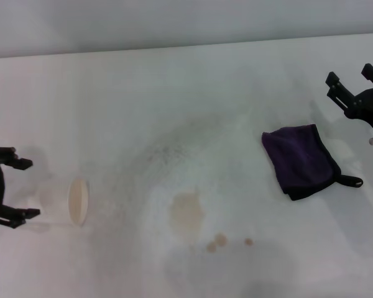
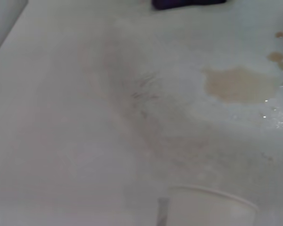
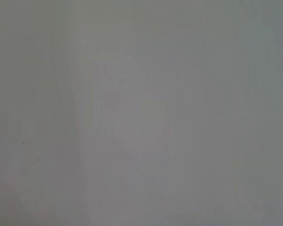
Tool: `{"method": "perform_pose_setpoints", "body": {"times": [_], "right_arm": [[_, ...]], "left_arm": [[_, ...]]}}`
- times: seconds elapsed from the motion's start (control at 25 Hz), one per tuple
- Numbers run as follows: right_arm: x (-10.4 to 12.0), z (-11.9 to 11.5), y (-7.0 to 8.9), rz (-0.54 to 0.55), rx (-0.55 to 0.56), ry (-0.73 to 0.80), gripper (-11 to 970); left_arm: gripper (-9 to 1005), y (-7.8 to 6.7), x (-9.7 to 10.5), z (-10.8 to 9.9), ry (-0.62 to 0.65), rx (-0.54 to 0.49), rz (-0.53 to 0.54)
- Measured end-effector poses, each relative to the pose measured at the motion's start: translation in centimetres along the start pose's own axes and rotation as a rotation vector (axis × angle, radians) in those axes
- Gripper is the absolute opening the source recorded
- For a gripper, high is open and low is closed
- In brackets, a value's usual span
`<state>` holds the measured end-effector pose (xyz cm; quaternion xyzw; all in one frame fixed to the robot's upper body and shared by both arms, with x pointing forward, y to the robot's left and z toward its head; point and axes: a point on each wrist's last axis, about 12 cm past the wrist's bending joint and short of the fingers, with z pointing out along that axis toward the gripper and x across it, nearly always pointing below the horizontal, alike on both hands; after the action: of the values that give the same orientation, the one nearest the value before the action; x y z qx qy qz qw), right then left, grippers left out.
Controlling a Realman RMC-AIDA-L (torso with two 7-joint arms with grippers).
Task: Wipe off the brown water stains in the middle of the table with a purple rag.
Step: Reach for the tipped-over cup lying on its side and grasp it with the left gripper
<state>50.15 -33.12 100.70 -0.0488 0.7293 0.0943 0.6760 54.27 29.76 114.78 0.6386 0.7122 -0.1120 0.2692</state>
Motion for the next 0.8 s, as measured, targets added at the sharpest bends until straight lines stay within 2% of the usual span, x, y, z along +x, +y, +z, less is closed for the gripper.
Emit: {"method": "perform_pose_setpoints", "body": {"times": [0.44, 0.8], "right_arm": [[0.4, -0.5, 0.0, 0.046, 0.031, 0.004, 842], [0.2, -0.2, 0.1, 0.051, 0.026, -0.001, 842]], "left_arm": [[891, -0.7, -0.1, 1.6, 0.032, 0.062, 0.045], [892, -0.4, 0.3, 2.7, 0.040, 0.018, 0.059]]}}
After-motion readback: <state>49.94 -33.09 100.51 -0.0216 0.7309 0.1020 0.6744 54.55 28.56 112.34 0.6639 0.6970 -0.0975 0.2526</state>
